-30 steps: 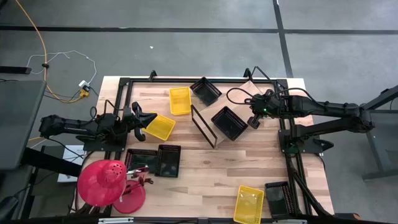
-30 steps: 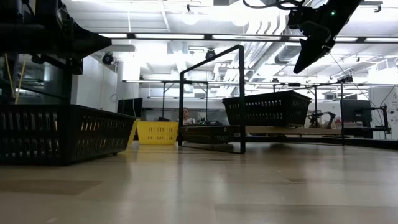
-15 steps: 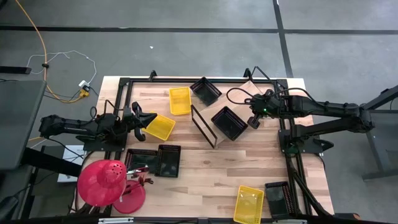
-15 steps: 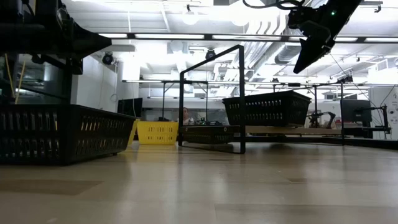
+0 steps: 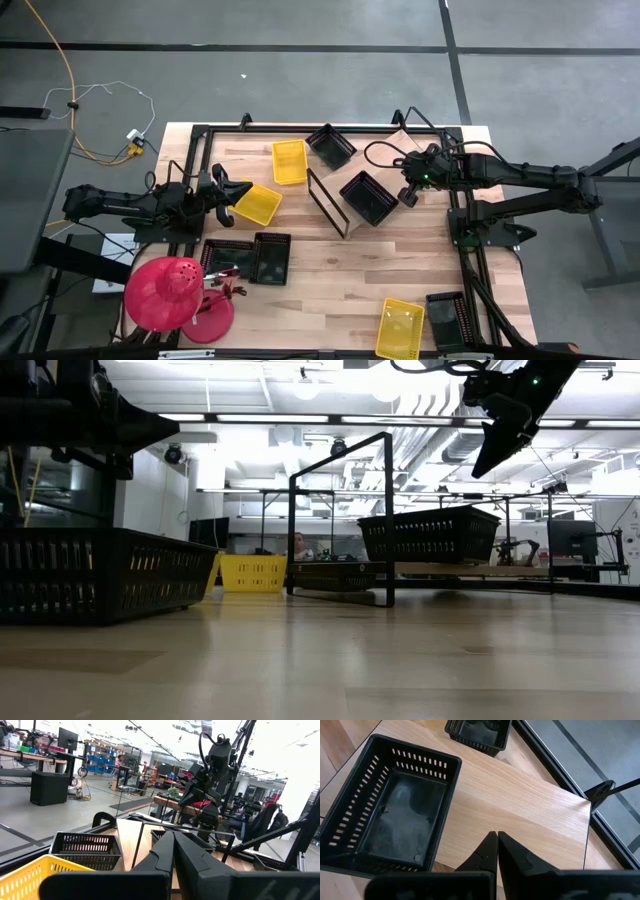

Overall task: Stack baskets on shelf by color
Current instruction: Stack the black bin on top of the black bin on the shelf

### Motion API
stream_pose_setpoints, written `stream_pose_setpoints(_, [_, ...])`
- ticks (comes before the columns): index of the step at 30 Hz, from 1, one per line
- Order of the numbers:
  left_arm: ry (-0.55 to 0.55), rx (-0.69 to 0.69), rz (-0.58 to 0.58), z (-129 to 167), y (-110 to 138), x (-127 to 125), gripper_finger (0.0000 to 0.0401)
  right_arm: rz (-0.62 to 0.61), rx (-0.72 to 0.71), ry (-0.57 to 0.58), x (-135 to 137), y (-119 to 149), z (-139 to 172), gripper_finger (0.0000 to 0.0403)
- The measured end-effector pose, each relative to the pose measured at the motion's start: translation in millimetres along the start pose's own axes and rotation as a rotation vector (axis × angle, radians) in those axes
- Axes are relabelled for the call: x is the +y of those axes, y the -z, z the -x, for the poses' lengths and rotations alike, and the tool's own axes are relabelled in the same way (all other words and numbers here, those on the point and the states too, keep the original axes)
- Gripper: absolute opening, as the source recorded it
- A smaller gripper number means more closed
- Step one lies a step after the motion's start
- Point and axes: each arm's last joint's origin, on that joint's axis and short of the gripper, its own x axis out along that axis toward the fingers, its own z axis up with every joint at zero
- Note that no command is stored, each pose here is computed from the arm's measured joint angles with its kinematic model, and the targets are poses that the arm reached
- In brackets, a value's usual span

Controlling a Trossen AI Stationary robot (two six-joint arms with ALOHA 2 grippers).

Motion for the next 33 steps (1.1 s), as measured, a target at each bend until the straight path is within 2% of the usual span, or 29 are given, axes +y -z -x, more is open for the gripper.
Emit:
stream_pose_setpoints(4, [0.000, 0.000, 0.000, 0, 0, 0, 0.0000, 0.000, -0.001, 0.005, 0, 0, 0, 0.0000])
stream_pose_setpoints(17, [0.000, -0.001, 0.001, 0, 0, 0, 0.0000, -0.037, -0.038, 0.128, -4, -4, -3, 0.0000])
stream_pose_setpoints(25, [0.001, -0.004, 0.010, 0, 0, 0, 0.0000, -0.037, 0.144, 0.034, 3, 6, -37, 0.0000])
stream_pose_setpoints(33, [0.001, -0.007, 0.011, 0, -1, 0, 0.0000, -0.084, 0.235, -0.078, 7, 16, -42, 0.0000])
